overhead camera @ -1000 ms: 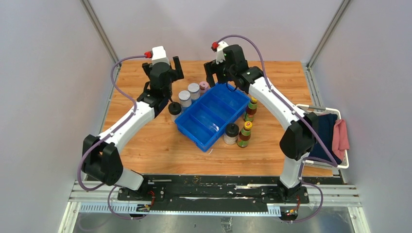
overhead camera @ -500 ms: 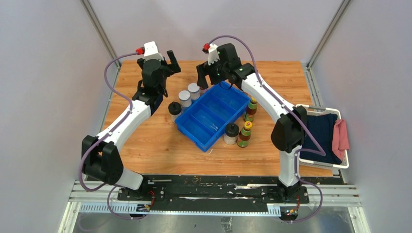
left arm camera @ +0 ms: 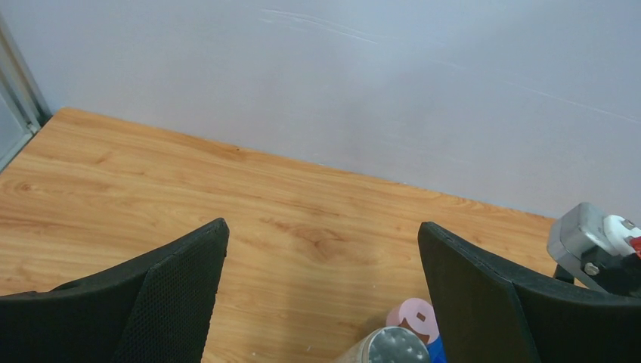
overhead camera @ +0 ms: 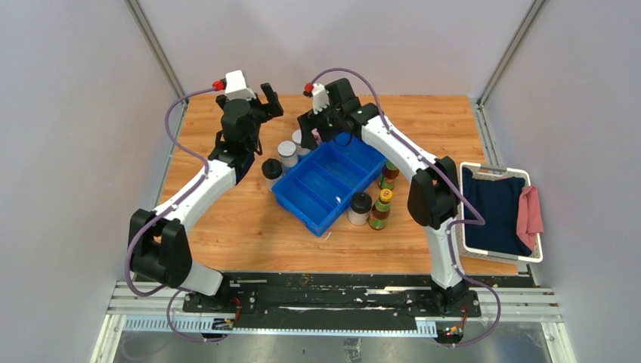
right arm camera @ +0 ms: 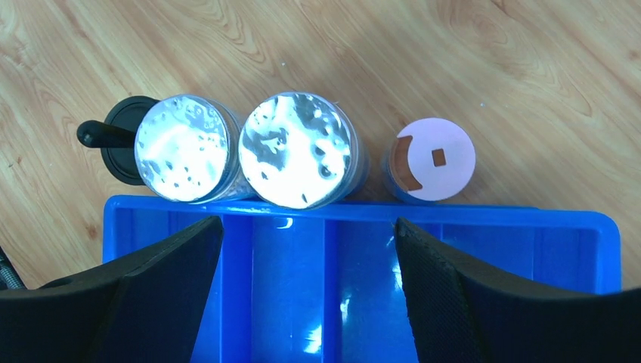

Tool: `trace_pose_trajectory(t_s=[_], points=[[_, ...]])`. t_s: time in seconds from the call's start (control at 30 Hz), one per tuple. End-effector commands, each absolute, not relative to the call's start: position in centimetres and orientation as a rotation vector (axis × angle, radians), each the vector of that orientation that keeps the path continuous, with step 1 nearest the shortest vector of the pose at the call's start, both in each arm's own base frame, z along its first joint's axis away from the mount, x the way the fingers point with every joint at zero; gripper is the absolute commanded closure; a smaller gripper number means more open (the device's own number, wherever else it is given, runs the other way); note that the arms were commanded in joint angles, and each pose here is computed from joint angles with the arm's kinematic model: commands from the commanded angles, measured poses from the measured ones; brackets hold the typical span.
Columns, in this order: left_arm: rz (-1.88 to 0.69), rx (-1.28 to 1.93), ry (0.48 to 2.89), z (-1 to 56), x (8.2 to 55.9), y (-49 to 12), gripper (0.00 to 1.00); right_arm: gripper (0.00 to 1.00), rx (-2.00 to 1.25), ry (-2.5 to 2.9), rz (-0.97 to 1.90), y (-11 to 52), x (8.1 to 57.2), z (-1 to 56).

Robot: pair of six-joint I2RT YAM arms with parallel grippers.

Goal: Organize the condiment bottles
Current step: Pick up the bottle from the center of the board.

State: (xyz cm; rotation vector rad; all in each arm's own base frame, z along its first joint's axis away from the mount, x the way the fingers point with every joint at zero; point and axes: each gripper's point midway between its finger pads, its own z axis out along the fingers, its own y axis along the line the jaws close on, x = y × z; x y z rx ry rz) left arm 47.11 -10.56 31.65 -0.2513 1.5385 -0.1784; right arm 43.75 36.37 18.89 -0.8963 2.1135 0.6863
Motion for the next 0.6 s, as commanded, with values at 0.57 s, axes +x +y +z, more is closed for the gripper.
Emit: trace_pose_trajectory(t_s=[0.57], points=[[-0.24,-0.281,1.46,31.5,47.1,-10.5,0.01,0.14,-1.003,2.07,0.735,39.3,44.1,17.5]])
